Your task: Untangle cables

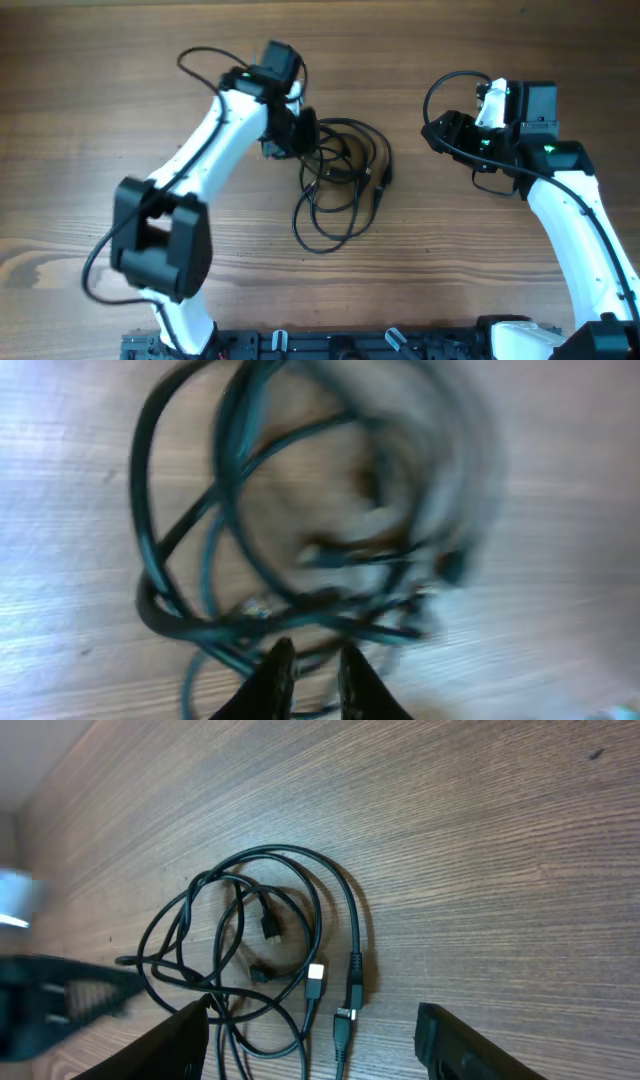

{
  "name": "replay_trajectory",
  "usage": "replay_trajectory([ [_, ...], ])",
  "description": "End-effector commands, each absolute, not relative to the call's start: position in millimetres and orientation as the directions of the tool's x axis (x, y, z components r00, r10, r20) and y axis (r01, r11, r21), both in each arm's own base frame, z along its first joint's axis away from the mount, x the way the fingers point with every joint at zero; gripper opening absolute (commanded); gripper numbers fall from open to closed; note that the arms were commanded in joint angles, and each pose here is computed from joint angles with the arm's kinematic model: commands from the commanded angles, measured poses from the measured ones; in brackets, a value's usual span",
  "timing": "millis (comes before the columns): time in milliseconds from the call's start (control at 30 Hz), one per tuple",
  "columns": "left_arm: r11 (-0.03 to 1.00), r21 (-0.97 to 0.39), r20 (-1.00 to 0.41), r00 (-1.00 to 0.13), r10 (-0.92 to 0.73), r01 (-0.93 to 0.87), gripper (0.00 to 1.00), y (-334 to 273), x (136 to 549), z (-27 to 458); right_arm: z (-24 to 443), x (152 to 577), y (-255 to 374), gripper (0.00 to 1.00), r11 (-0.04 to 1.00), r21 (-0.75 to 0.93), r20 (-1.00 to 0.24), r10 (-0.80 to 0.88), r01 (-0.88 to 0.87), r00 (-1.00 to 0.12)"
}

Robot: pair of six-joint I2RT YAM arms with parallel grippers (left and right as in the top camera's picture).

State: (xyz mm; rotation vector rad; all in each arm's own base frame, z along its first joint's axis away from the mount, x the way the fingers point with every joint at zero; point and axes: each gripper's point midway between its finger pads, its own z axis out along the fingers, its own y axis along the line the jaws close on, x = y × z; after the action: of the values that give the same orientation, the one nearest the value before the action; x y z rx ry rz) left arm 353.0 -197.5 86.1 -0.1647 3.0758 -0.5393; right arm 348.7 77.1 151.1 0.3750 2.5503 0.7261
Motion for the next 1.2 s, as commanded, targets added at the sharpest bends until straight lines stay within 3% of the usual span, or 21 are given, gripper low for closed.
replay_trajectory([
  [0, 0.992, -0.087, 0.054, -0.995, -0.090, -0.094, 0.13, -164, 340, 46, 155, 352, 73, 0.68, 0.837, 0.534, -0.382, 0.362, 0.117, -0.850],
  [133, 0.995, -0.003, 0.097, -0.990, -0.100, -0.101, 0.06, -147, 332, 35, 155, 352, 73, 0.68, 0.837, 0.534, -0.381, 0.362, 0.118, -0.851],
  [267, 0.996, -0.043, 0.067, -0.995, -0.071, -0.074, 0.04, -155, 341, 39, 156, 353, 73, 0.69, 0.837, 0.535, -0.388, 0.362, 0.113, -0.848],
  [433, 0.986, -0.167, -0.107, -0.993, -0.043, -0.024, 0.04, -174, 369, 103, 156, 354, 73, 0.70, 0.838, 0.534, -0.390, 0.362, 0.112, -0.847],
  [467, 0.981, -0.193, -0.167, -0.985, -0.046, -0.013, 0.06, -177, 377, 121, 156, 354, 73, 0.70, 0.838, 0.534, -0.389, 0.363, 0.113, -0.847],
  [533, 0.973, -0.232, -0.256, -0.965, -0.055, 0.007, 0.21, -181, 387, 146, 156, 354, 73, 0.70, 0.838, 0.534, -0.390, 0.363, 0.113, -0.846],
  [633, 0.962, -0.270, -0.348, -0.935, -0.064, 0.035, 0.27, -189, 401, 166, 156, 354, 73, 0.70, 0.837, 0.535, -0.391, 0.363, 0.112, -0.846],
  [800, 0.968, -0.240, -0.362, -0.932, -0.015, 0.078, 0.29, -195, 422, 136, 156, 353, 73, 0.70, 0.838, 0.535, -0.389, 0.362, 0.113, -0.847],
  [1000, 0.986, -0.161, -0.160, -0.987, 0.008, 0.034, 0.47, -188, 407, 56, 155, 352, 73, 0.71, 0.838, 0.533, -0.382, 0.362, 0.117, -0.851],
  [1100, 0.996, -0.086, -0.106, -0.994, 0.005, 0.014, 0.46, -176, 401, 35, 155, 352, 73, 0.71, 0.838, 0.533, -0.382, 0.362, 0.117, -0.851],
  [1167, 0.998, -0.062, -0.078, -0.997, 0.002, 0.007, 0.37, -171, 396, 27, 155, 352, 73, 0.71, 0.838, 0.533, -0.382, 0.362, 0.118, -0.850],
])
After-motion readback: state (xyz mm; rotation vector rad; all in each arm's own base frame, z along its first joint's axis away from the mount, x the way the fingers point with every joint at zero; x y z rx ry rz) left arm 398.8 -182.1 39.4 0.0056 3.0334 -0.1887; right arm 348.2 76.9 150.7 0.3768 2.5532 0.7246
